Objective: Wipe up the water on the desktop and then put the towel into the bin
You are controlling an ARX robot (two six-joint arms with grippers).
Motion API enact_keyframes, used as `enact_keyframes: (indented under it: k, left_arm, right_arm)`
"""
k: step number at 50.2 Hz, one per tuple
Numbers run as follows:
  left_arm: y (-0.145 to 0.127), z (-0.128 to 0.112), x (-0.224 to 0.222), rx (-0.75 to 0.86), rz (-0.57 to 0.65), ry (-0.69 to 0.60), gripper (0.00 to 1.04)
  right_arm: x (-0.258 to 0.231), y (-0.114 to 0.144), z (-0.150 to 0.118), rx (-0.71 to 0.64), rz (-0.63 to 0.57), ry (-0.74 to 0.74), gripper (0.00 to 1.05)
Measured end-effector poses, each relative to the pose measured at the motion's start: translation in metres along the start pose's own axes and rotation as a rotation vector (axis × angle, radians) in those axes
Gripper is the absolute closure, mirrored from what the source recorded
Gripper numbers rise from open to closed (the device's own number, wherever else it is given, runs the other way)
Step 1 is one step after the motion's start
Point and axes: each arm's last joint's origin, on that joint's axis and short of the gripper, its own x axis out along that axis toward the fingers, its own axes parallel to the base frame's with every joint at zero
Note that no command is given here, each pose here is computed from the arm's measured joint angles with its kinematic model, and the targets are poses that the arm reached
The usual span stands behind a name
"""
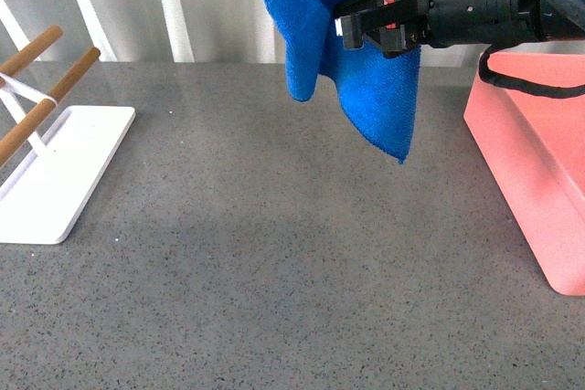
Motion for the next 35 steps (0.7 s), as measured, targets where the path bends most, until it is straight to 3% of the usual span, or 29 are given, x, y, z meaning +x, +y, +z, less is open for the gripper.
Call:
enact_keyframes:
  k: [17, 29, 35]
  left_arm:
    - [0.042, 0.008, 0.011, 0.023, 0.085, -0.019, 0.06]
    - [0.096, -0.015, 0.025, 0.192, 0.103, 0.036, 0.07]
    - [0.150, -0.041, 0.033, 0.175, 0.118, 0.138, 0.07]
  right_arm:
    - [-0.008, -0.001, 0.008, -0.005, -0.014, -0.017, 1.01]
    - [-0.023, -0.001, 0.006, 0.009, -0.028, -0.023, 1.01]
    - [-0.033, -0.002, -0.002, 0.022, -0.033, -0.027, 1.01]
